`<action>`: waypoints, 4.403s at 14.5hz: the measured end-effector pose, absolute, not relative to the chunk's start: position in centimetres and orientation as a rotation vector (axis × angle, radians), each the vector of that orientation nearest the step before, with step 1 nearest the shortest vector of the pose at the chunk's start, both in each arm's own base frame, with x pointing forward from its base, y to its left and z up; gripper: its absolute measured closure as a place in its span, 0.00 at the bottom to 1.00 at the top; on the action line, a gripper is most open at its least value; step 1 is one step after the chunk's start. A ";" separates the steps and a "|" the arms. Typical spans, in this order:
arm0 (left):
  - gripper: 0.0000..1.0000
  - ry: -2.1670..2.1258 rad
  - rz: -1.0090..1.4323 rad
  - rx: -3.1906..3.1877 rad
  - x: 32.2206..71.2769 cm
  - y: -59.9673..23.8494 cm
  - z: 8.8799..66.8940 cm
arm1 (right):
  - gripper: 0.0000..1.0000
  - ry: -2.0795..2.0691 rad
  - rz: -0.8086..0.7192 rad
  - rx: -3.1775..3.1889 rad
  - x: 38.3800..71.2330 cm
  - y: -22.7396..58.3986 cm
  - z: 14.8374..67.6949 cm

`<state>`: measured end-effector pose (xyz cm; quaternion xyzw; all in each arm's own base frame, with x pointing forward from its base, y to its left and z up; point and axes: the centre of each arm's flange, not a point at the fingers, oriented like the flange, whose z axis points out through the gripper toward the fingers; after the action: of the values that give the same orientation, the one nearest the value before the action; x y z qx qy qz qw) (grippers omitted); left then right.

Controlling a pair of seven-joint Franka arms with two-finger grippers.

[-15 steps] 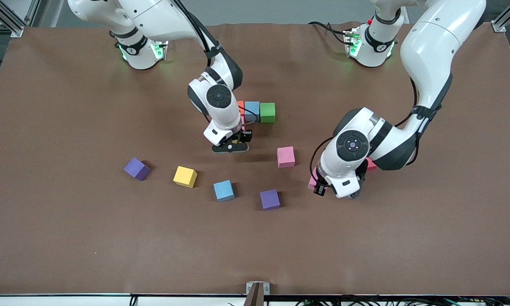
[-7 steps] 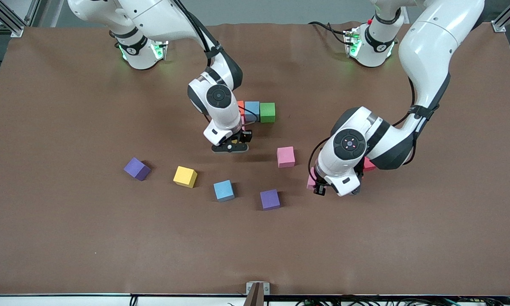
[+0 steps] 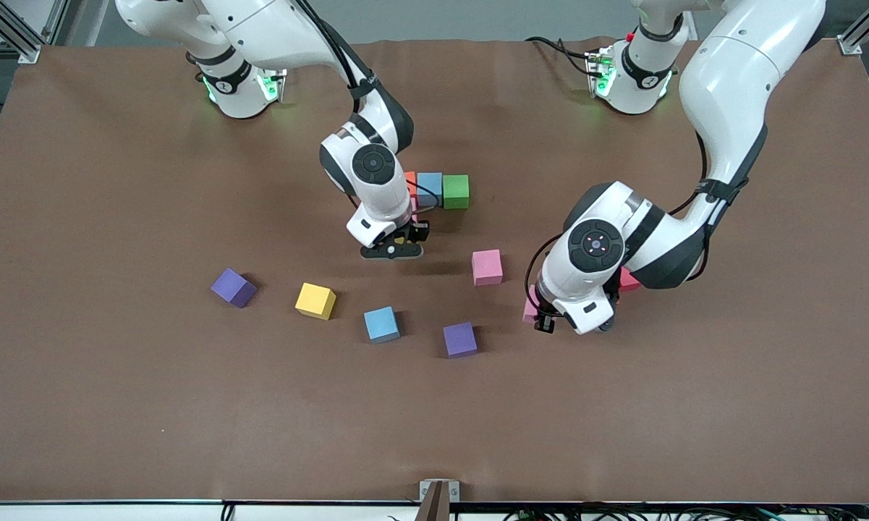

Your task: Arrange 11 blocks into digit 3

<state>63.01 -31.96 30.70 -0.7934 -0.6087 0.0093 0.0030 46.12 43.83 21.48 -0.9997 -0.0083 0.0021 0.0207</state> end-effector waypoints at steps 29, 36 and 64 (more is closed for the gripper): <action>0.43 -1.916 0.026 -2.494 63.1 -32.0 30.8 | 0.45 -0.032 0.002 -3.094 46.0 44.3 21.8; 0.43 -1.917 0.025 -2.496 63.1 -32.0 30.8 | 0.45 -0.032 0.003 -3.094 46.0 44.3 21.8; 0.43 -2.086 0.059 -2.304 57.6 -39.1 29.2 | 0.00 0.310 -0.023 -3.131 57.3 34.1 28.2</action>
<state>57.59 -39.07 29.24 -0.7411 -0.6710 0.0190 0.0163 57.29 34.07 28.20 -0.9951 0.0987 -0.0073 -0.0024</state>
